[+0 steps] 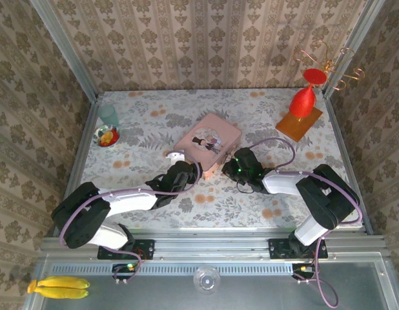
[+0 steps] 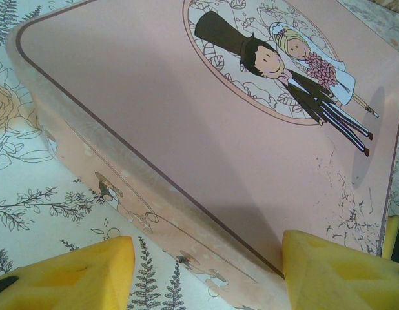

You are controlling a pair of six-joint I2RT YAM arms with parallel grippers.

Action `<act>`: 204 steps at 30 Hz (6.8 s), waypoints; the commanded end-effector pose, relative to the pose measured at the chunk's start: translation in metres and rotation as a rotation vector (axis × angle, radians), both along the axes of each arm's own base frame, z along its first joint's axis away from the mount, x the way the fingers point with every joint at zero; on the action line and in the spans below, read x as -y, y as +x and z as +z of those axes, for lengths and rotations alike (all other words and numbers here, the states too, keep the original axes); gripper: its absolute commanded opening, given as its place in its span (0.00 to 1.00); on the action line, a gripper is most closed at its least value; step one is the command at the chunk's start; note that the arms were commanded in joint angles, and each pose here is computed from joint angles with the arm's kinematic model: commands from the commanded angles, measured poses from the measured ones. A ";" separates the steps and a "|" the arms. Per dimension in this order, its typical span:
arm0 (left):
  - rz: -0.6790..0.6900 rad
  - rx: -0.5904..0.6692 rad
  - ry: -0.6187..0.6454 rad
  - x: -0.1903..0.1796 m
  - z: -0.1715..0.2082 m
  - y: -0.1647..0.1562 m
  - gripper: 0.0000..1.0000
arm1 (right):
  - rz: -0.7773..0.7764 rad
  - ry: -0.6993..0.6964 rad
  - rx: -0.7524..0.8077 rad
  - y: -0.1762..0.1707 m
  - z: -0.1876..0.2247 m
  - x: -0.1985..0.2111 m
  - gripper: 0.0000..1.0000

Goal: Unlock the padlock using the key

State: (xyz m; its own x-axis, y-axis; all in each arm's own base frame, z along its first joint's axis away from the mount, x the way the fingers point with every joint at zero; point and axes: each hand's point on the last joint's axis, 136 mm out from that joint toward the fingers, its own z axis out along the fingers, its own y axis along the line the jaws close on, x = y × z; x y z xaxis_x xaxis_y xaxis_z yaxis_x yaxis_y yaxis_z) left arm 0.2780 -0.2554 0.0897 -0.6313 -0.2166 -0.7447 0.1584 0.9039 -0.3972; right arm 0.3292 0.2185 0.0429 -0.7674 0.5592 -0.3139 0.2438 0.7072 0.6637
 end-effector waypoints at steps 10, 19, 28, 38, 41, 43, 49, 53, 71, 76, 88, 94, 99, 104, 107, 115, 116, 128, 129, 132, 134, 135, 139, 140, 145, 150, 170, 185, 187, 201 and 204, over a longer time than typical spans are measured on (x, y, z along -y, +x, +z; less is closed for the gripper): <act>-0.016 -0.226 0.309 -0.049 -0.081 -0.039 0.61 | -0.104 0.082 0.054 0.020 0.018 0.016 0.00; -0.008 -0.223 0.306 -0.052 -0.081 -0.041 0.61 | -0.127 0.054 0.043 0.030 0.009 0.024 0.00; -0.003 -0.230 0.315 -0.052 -0.083 -0.040 0.61 | -0.130 0.060 0.075 0.038 0.021 0.033 0.00; -0.004 -0.230 0.317 -0.053 -0.083 -0.041 0.61 | -0.136 0.101 0.071 0.042 0.021 0.028 0.00; -0.006 -0.231 0.316 -0.052 -0.083 -0.041 0.61 | -0.147 0.097 0.077 0.044 0.022 0.031 0.00; -0.003 -0.229 0.316 -0.052 -0.082 -0.040 0.61 | -0.147 0.083 0.075 0.045 0.021 0.033 0.00; 0.002 -0.231 0.316 -0.054 -0.083 -0.041 0.61 | -0.129 -0.025 0.051 0.037 0.014 0.045 0.00; 0.002 -0.231 0.317 -0.053 -0.083 -0.041 0.61 | -0.108 -0.133 0.039 0.030 0.011 0.057 0.00; -0.018 -0.224 0.313 -0.047 -0.082 -0.040 0.61 | -0.033 -0.250 0.017 0.038 0.005 0.053 0.00; -0.046 -0.171 0.238 -0.041 -0.065 -0.039 0.62 | -0.006 -0.277 -0.001 0.033 -0.001 0.055 0.08; -0.113 0.010 0.104 -0.022 0.024 -0.017 0.73 | 0.034 -0.286 0.029 0.013 -0.004 0.062 0.24; -0.125 -0.005 0.087 -0.009 0.028 0.001 0.74 | 0.041 -0.282 0.048 0.011 -0.005 0.063 0.23; -0.118 -0.026 0.092 -0.006 0.024 0.012 0.74 | 0.017 -0.295 0.066 0.013 0.001 0.068 0.11; -0.119 -0.035 0.100 -0.009 0.023 0.012 0.74 | -0.008 -0.335 0.087 0.004 0.016 0.081 0.03; -0.147 -0.019 0.106 -0.013 0.023 0.005 0.74 | 0.002 -0.358 0.093 -0.007 0.024 0.088 0.01; -0.247 0.062 0.136 -0.042 0.023 -0.020 0.74 | 0.114 -0.341 0.109 -0.036 0.036 0.086 0.01; -0.251 0.072 0.135 -0.049 0.025 -0.023 0.74 | 0.126 -0.340 0.109 -0.041 0.038 0.086 0.01; -0.196 0.180 0.116 -0.109 0.037 -0.059 0.75 | 0.195 -0.222 0.068 -0.094 0.034 0.084 0.00; -0.197 0.195 0.102 -0.110 0.040 -0.061 0.75 | 0.194 -0.210 0.063 -0.097 0.033 0.084 0.00; -0.183 0.223 0.085 -0.116 0.045 -0.065 0.76 | 0.195 -0.188 0.051 -0.106 0.028 0.083 0.00; -0.174 0.240 0.075 -0.119 0.048 -0.066 0.76 | 0.196 -0.181 0.041 -0.111 0.023 0.083 0.00; -0.172 0.243 0.070 -0.120 0.049 -0.067 0.76 | 0.196 -0.176 0.039 -0.113 0.022 0.083 0.00; -0.172 0.244 0.060 -0.121 0.049 -0.068 0.77 | 0.203 -0.156 0.030 -0.118 0.017 0.081 0.00; -0.172 0.243 0.059 -0.120 0.049 -0.068 0.77 | 0.208 -0.151 0.028 -0.120 0.016 0.080 0.00; -0.173 0.246 0.060 -0.120 0.048 -0.068 0.77 | 0.223 -0.143 0.001 -0.126 0.010 0.078 0.00; -0.176 0.248 0.059 -0.120 0.048 -0.068 0.77 | 0.239 -0.143 -0.041 -0.136 0.001 0.077 0.01; -0.176 0.251 0.056 -0.120 0.048 -0.068 0.78 | 0.222 -0.209 -0.111 -0.152 -0.010 0.089 0.16; -0.171 0.256 0.054 -0.121 0.049 -0.068 0.81 | 0.204 -0.260 -0.091 -0.153 0.003 0.100 0.33; -0.171 0.257 0.054 -0.121 0.049 -0.068 0.81 | 0.203 -0.264 -0.082 -0.152 0.007 0.100 0.34; 0.075 0.294 0.022 -0.147 0.095 -0.015 0.86 | 0.133 -0.187 0.341 -0.109 0.158 0.076 0.69; 0.120 0.312 0.038 -0.153 0.114 -0.001 0.94 | 0.072 -0.181 0.426 -0.097 0.175 0.080 1.00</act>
